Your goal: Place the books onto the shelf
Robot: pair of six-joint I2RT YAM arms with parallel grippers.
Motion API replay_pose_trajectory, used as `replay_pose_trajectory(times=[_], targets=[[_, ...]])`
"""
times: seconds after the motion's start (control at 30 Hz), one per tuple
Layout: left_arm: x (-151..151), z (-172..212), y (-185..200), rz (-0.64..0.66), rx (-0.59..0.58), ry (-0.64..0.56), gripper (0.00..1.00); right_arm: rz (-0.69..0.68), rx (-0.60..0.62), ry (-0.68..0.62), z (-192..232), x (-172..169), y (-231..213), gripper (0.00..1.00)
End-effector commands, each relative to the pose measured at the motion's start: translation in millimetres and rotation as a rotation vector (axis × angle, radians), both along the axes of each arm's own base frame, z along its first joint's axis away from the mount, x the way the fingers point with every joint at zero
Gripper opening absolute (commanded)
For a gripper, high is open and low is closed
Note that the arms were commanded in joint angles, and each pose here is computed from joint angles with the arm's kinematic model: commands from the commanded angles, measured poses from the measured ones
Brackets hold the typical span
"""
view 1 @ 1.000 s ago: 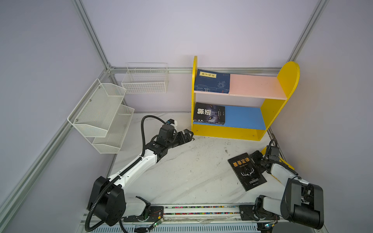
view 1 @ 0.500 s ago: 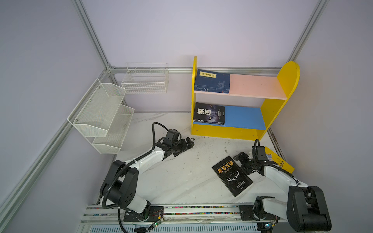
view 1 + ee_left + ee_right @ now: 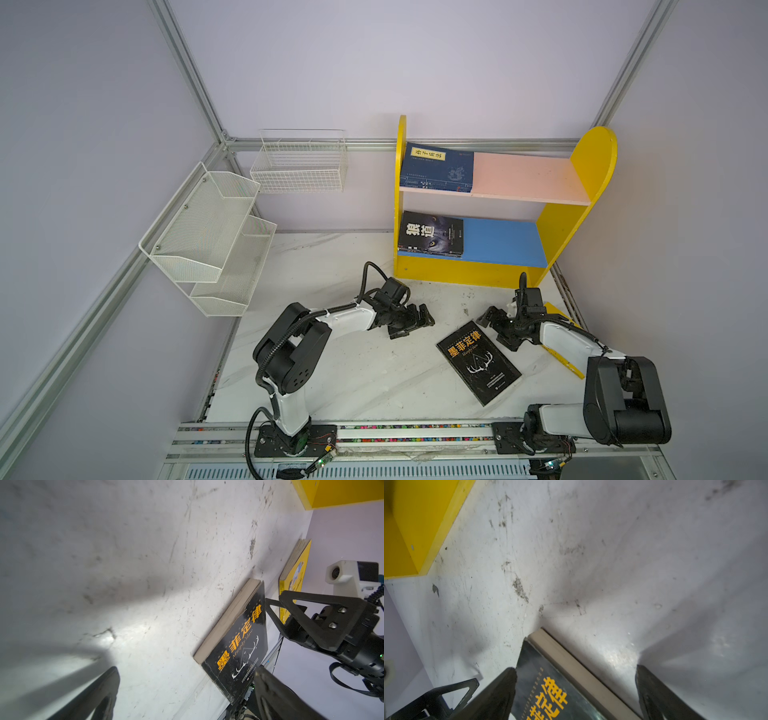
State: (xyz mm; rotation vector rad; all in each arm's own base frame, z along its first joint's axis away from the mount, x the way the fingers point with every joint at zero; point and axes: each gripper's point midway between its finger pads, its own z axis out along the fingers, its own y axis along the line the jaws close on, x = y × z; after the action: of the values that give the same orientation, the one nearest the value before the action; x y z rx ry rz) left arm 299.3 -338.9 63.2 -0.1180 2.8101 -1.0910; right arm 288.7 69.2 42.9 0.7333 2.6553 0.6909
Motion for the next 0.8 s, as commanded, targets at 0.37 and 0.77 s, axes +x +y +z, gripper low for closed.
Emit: replay_pose_trajectory(times=[0.37, 0.77], targets=[[-36.9, 12.3, -71.8, -0.059, -0.106, 0.121, 1.0, 0.195, 0.037, 0.08, -31.6, -26.5, 20.4, 0.91], [-68.3, 9.4, -97.3, -0.173, -0.026, 0.193, 1.0, 0.199, 0.043, 0.081, -37.4, -27.9, 22.7, 0.91]])
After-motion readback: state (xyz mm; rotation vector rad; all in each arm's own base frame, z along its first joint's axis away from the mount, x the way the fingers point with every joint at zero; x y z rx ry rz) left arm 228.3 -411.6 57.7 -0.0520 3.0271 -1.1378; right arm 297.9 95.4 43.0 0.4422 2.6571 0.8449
